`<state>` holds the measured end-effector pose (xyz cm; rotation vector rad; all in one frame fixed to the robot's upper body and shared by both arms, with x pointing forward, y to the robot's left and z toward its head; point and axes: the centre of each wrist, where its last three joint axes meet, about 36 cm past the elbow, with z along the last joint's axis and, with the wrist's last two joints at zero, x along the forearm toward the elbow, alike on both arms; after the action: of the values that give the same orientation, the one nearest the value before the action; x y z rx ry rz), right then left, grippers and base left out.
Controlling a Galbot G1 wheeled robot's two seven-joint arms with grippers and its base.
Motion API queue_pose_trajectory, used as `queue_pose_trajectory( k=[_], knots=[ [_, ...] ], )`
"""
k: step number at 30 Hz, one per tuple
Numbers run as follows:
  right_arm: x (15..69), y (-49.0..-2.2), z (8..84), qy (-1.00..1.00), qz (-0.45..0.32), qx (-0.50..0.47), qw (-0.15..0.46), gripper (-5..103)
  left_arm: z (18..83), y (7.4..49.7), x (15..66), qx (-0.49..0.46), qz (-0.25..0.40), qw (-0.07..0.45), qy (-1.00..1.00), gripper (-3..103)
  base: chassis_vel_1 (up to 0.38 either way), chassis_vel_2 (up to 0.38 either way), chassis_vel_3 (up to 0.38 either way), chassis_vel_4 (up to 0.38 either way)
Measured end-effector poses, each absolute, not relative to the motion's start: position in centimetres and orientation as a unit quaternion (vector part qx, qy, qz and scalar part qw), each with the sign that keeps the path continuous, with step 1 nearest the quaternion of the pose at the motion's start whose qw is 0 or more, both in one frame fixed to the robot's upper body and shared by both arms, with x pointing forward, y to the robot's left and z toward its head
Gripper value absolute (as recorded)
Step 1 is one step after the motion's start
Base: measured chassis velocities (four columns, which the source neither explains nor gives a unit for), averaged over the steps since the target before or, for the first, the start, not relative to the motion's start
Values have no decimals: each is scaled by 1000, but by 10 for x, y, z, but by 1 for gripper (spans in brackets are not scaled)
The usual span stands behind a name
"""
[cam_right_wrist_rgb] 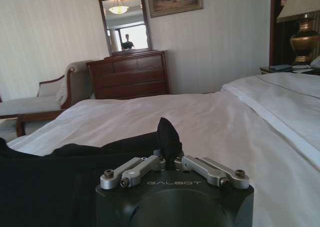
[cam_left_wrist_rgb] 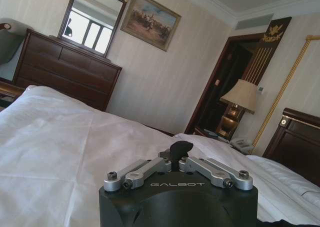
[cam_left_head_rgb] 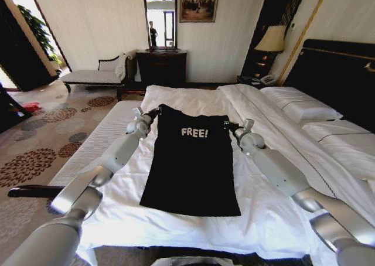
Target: Fold the clothes on the bed.
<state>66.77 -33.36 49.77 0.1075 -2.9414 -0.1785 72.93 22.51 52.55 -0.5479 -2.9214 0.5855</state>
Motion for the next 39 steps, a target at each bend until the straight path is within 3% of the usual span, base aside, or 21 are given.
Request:
queue_pose_trajectory(
  k=[5,16,23,39],
  knots=[
    [689,-331,489,-993,-63,15,100,2,537,214,752,-174,199,50,-963,1,0,0,0,0],
    [676,-339,484,-994,-62,15,90,2,516,201,743,-179,193,52,-963,1,0,0,0,0],
    [627,-335,466,-993,-58,50,86,2,508,217,697,-188,184,32,-964,1,0,0,0,0],
    [542,-328,451,-994,-42,77,63,2,467,230,580,-209,189,47,-958,1,0,0,0,0]
  ],
)
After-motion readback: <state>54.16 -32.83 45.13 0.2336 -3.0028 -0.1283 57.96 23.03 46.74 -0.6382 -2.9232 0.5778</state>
